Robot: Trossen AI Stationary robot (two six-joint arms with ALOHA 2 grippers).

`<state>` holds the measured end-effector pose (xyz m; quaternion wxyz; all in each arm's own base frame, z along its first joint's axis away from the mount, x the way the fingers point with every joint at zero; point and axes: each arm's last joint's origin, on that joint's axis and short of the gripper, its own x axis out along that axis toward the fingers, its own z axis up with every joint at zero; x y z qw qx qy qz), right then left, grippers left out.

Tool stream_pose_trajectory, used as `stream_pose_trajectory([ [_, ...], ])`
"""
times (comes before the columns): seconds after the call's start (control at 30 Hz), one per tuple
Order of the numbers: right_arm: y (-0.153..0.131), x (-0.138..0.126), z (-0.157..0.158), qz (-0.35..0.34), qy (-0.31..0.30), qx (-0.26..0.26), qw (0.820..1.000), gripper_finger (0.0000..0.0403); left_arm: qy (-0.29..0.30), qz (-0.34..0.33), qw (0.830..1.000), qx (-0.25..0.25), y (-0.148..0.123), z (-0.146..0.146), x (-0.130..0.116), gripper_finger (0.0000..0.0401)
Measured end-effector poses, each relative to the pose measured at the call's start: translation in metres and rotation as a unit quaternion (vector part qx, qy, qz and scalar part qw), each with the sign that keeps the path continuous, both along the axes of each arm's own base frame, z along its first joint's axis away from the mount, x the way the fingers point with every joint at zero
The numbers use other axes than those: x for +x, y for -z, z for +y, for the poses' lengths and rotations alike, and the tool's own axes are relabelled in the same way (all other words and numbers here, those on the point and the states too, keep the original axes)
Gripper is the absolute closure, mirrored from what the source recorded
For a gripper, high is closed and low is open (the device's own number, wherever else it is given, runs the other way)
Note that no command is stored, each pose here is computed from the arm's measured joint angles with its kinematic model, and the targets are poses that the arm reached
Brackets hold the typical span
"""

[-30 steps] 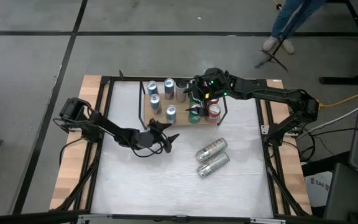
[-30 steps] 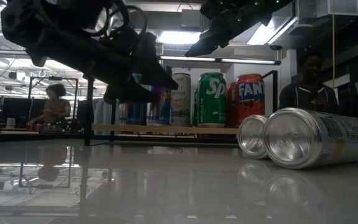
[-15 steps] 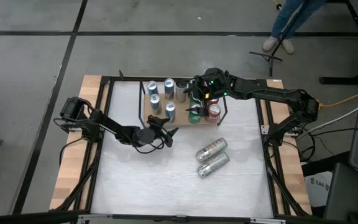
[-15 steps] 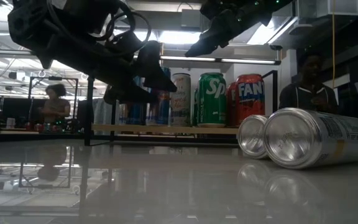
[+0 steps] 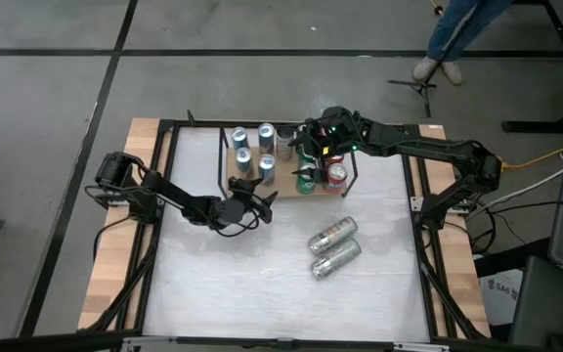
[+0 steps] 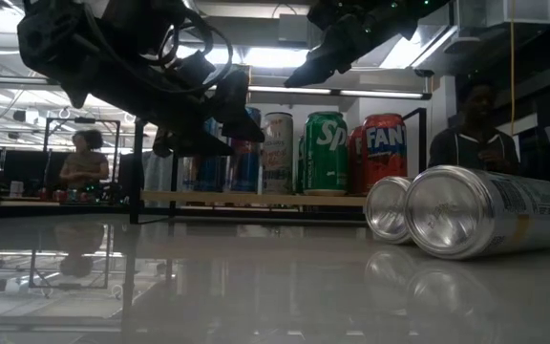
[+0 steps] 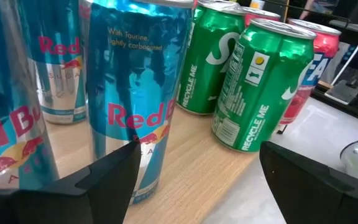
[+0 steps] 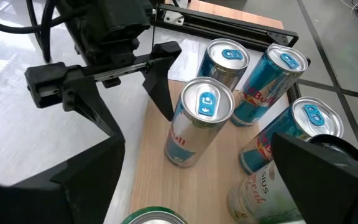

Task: Sort soda cans
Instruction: Put the blue soda can on the shelf and align with the other blue soda can

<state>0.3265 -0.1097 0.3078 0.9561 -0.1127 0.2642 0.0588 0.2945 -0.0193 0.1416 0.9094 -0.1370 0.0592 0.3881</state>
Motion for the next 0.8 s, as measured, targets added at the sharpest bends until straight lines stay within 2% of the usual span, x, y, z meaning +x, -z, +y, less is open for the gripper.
stream_pose_trajectory([
  [0.27, 0.0, 0.0, 0.0, 0.0, 0.0, 0.0, 1.0, 0.001, 0.017, 0.0, 1.0, 0.0, 0.0, -0.009, -0.001, 0.0077],
  [0.53, 0.0, 0.0, 0.0, 0.0, 0.0, 0.0, 1.0, 0.001, 0.076, -0.01, 0.997, -0.033, 0.001, -0.021, 0.0, 0.0077],
  [0.8, 0.0, 0.0, 0.0, 0.0, 0.0, 0.0, 1.0, 0.001, 0.051, -0.023, 0.997, -0.047, 0.001, -0.009, 0.001, 0.0077],
])
